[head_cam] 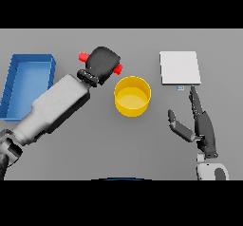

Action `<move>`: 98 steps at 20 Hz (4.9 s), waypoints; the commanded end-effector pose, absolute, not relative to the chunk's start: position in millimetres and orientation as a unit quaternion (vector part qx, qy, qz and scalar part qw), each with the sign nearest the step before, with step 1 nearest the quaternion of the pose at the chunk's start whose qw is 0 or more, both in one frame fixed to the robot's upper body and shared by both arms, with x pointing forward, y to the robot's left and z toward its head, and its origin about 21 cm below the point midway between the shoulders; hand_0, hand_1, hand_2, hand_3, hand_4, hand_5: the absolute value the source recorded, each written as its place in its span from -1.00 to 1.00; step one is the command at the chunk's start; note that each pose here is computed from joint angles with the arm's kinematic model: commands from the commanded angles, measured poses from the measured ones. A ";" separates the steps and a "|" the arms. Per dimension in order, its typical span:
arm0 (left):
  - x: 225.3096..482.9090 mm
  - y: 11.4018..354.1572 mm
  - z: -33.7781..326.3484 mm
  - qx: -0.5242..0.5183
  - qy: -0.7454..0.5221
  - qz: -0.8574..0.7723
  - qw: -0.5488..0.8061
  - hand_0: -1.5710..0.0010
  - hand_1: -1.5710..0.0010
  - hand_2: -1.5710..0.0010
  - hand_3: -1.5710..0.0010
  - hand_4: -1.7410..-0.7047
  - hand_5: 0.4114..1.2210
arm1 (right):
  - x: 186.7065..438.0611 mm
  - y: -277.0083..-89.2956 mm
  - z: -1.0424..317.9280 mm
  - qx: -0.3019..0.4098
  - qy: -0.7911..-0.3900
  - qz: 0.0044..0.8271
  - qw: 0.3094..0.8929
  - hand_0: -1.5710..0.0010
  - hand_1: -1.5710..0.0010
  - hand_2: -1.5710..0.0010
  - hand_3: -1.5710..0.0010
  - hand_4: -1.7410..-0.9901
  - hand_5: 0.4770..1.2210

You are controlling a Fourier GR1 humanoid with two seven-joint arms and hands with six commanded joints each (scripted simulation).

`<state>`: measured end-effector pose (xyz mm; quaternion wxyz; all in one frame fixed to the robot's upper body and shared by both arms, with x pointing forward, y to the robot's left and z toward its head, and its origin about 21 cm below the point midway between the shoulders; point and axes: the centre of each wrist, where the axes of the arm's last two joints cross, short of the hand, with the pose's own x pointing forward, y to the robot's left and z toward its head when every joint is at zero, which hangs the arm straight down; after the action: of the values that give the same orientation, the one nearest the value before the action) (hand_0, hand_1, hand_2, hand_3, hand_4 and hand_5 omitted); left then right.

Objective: Pick up the red beaker and tilt it to pour out 1 green nut into yellow bowl. Pick up the yellow bowl and place it on the metallic measuring scale.

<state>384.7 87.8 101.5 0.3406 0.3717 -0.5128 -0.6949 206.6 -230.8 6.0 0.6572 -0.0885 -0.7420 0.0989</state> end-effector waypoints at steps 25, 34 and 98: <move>389.7 17.1 113.0 0.444 -0.262 -0.856 -0.042 -1.00 -1.00 -1.00 -1.00 -0.99 1.00 | 211.1 -225.8 3.4 -0.110 -0.741 0.089 0.656 1.00 1.00 1.00 1.00 0.42 -0.69; 418.2 23.4 193.9 0.493 -0.273 -0.825 -0.053 -1.00 -1.00 -0.78 -0.92 -0.87 1.00 | 209.2 -225.1 2.4 -0.119 -0.745 0.095 0.650 1.00 1.00 1.00 1.00 0.44 -0.69; 340.2 320.7 109.5 0.336 -0.491 -0.234 0.768 0.98 0.98 0.98 0.98 0.85 -0.29 | 237.9 -227.8 26.4 -0.095 -0.746 0.275 0.599 1.00 1.00 1.00 1.00 0.39 -0.38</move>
<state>340.2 320.6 109.5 0.7685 0.3364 -0.4915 -0.2339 238.2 -227.8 26.7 0.5979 -0.0950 -0.7467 0.2754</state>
